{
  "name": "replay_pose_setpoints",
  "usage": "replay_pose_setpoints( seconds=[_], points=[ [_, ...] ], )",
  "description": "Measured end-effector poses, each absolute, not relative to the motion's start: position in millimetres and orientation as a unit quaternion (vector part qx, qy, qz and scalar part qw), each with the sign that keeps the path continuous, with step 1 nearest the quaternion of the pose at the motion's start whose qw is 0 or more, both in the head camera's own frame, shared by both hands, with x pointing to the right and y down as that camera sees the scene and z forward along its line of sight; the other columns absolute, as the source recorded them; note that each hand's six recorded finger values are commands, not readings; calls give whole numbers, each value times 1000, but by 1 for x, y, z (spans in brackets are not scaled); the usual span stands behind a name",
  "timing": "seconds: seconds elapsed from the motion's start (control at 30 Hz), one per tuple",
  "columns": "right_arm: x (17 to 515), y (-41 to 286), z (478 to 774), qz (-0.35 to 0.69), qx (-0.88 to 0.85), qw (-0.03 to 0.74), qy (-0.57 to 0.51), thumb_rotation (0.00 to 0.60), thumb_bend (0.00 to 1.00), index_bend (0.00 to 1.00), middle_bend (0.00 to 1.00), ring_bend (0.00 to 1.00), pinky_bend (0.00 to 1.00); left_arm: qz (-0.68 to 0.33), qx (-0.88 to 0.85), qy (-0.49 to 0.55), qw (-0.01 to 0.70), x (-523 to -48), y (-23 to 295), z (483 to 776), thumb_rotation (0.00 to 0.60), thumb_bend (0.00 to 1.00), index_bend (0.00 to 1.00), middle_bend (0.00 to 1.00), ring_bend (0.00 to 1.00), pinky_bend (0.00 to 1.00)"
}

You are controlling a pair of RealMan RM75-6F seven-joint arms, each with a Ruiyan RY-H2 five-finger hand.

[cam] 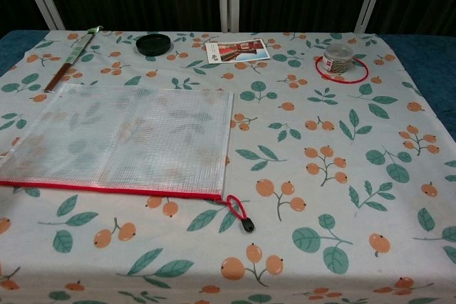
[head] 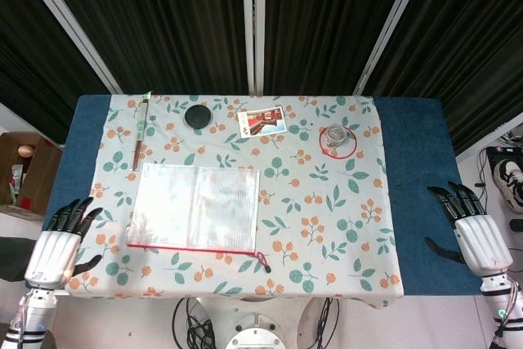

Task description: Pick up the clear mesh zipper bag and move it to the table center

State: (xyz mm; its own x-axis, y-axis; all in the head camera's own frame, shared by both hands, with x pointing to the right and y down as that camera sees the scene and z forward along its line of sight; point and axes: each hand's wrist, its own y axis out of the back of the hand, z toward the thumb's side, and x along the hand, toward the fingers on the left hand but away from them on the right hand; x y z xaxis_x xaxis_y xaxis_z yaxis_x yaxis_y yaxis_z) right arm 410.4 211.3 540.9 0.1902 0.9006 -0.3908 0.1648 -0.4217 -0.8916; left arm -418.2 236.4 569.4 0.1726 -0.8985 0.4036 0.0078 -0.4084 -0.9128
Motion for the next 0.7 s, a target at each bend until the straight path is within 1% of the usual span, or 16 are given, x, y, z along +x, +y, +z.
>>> replay_pose_setpoints(
  seconds=[0.2, 0.33, 0.43, 0.57, 0.7],
  points=[
    [400, 202, 536, 488, -683, 379, -389, 600, 123, 90, 136, 1, 63, -480, -679, 319, 454, -377, 220, 568, 600, 13, 234, 119, 115, 169],
    [393, 197, 532, 479, -687, 389, -384, 600, 125, 90, 136, 1, 63, -425, -713, 279, 482, -331, 209, 567, 600, 43, 248, 118, 115, 169],
    [388, 192, 530, 472, -690, 395, -381, 600, 124, 90, 136, 1, 63, -385, -738, 244, 498, -294, 205, 570, 600, 69, 278, 119, 115, 169],
    [385, 189, 532, 471, -693, 396, -377, 600, 125, 90, 136, 1, 63, -340, -771, 196, 502, -245, 208, 580, 600, 98, 345, 119, 115, 169],
    [381, 186, 536, 472, -697, 395, -368, 600, 123, 90, 136, 1, 63, -310, -798, 142, 497, -197, 215, 600, 600, 144, 356, 119, 115, 169]
  ],
)
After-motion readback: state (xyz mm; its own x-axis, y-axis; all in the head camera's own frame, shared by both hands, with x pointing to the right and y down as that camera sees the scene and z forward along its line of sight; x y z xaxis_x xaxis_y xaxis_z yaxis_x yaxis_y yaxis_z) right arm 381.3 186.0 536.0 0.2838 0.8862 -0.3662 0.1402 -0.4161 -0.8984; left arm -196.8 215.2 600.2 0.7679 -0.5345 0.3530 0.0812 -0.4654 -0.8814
